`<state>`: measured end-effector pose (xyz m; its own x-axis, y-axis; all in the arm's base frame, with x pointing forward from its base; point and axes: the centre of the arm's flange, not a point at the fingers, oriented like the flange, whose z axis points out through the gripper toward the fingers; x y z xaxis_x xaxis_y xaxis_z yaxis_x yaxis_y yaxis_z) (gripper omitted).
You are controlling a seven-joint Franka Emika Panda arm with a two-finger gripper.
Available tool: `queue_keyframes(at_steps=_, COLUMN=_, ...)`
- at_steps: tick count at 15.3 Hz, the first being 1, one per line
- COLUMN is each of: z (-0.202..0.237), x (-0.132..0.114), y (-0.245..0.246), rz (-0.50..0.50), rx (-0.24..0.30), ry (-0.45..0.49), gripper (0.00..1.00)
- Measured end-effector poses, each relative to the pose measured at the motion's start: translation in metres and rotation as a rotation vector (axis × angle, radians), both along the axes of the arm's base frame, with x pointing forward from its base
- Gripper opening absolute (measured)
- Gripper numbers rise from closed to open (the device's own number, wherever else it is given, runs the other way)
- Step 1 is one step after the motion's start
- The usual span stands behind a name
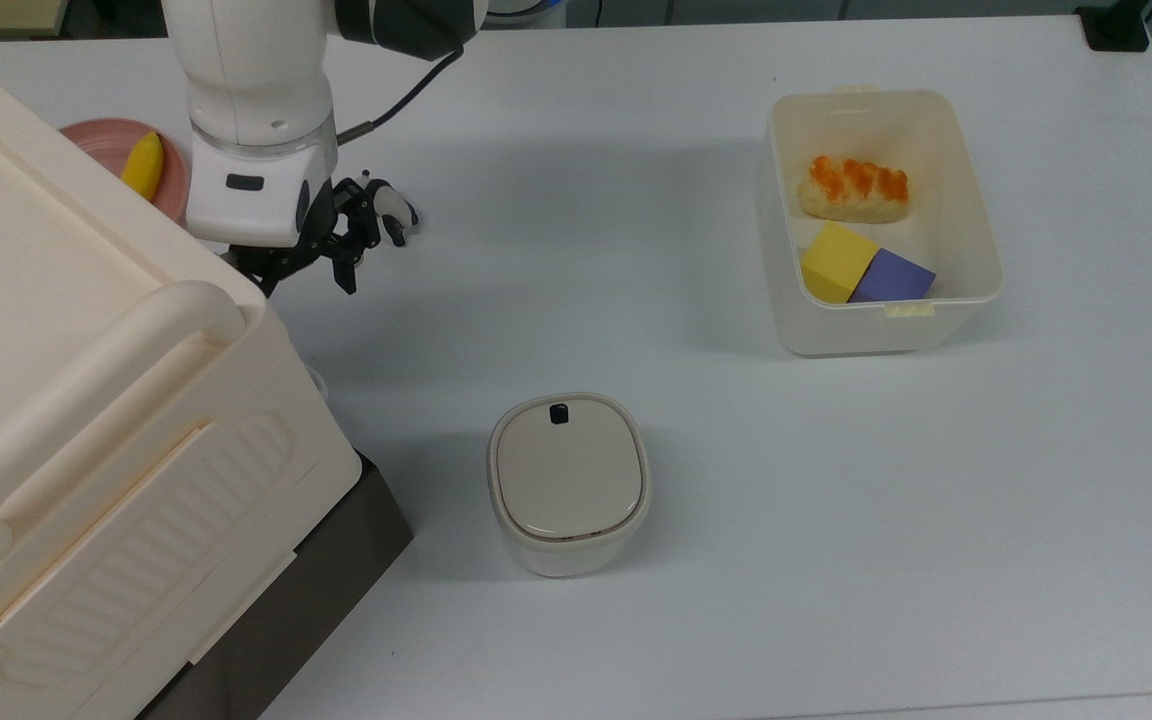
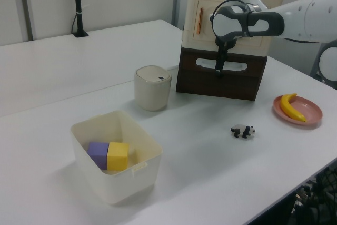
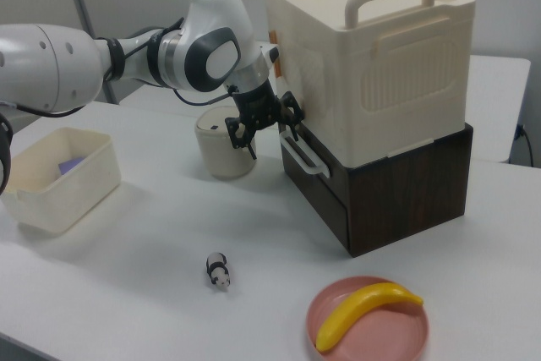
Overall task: Slide the drawer open
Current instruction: 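Align the gripper fingers around the drawer handle and close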
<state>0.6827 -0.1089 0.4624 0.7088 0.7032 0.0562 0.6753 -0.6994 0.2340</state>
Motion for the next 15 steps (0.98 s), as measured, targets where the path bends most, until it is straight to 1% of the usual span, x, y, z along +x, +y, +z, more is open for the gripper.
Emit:
queue_keyframes(at_steps=12, z=-0.011, x=0.002, y=0.001, rz=0.006, rx=0.002, ry=0.016, gripper=1.00)
queue_keyframes(at_steps=14, z=-0.014, x=0.003, y=0.001, rz=0.008, rx=-0.001, ry=0.021, gripper=0.98)
queue_keyframes(at_steps=15, z=-0.016, x=0.003, y=0.001, rz=0.009, rx=-0.002, ry=0.024, gripper=0.94)
